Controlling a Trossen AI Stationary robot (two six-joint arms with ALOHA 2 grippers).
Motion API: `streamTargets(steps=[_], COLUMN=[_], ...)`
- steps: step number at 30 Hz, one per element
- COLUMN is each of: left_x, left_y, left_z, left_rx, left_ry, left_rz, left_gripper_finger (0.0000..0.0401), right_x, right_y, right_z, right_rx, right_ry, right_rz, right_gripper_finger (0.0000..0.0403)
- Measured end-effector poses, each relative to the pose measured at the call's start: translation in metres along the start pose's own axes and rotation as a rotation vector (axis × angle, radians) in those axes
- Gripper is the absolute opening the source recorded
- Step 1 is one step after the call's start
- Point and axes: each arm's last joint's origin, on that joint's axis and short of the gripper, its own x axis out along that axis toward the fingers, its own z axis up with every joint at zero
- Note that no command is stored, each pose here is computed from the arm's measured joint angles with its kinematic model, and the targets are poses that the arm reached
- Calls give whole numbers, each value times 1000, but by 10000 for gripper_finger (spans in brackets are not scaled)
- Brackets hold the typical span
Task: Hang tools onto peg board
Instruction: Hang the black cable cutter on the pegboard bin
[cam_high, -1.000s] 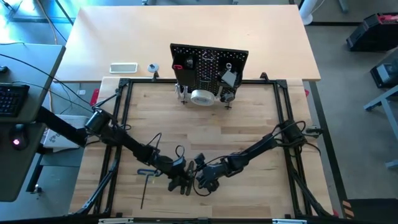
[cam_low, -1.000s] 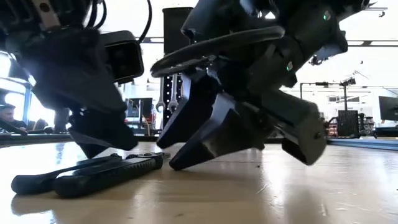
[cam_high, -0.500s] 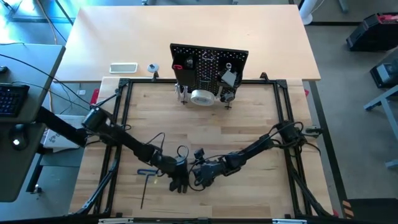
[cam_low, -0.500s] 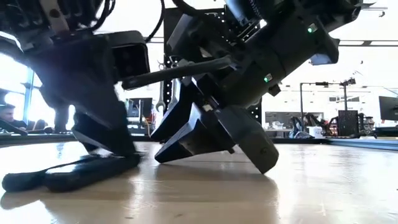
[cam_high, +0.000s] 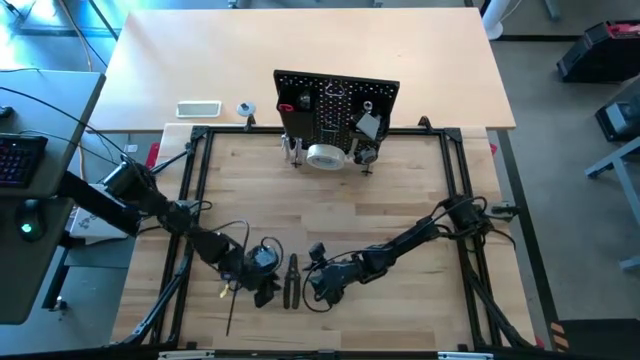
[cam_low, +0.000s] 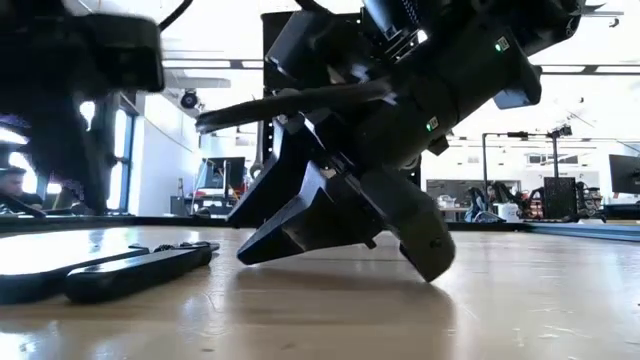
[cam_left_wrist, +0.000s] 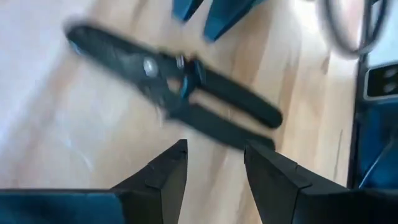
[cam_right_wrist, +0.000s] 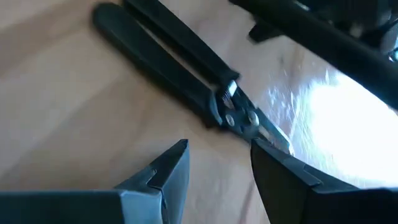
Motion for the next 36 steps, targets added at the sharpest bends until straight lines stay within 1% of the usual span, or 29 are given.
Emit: streamTargets(steps=[5,8,11,19,25,29,32,36], left_x=[22,34,43,55,57,59,59,60], left_y=[-2,-1,1,3,9,20,26,32], left_z=[-12,-14,-12,3,14,25,30,37], left_rx=[-55,-80,-99,-74,-52,-45,-34,-13], left_ry=[41,29,18,-59,-116,-203,-204,-183], left_rz=[-22,-36,-48,-126,-106,-13,14,8], left_gripper_finger=[152,152,152,152,152,152,152,152], right_x=[0,0,1,5,6,4,0,-12], right_y=[1,1,0,-13,-19,-20,-21,-25], right_z=[3,3,3,-4,-6,-9,-11,-11], right_rx=[-55,-73,-77,-46,-13,16,18,93], right_ry=[-49,-59,-63,-38,-2,88,165,236], right_rz=[31,43,43,20,-63,-188,-235,-267], right_gripper_finger=[165,165,165,165,165,165,165,165])
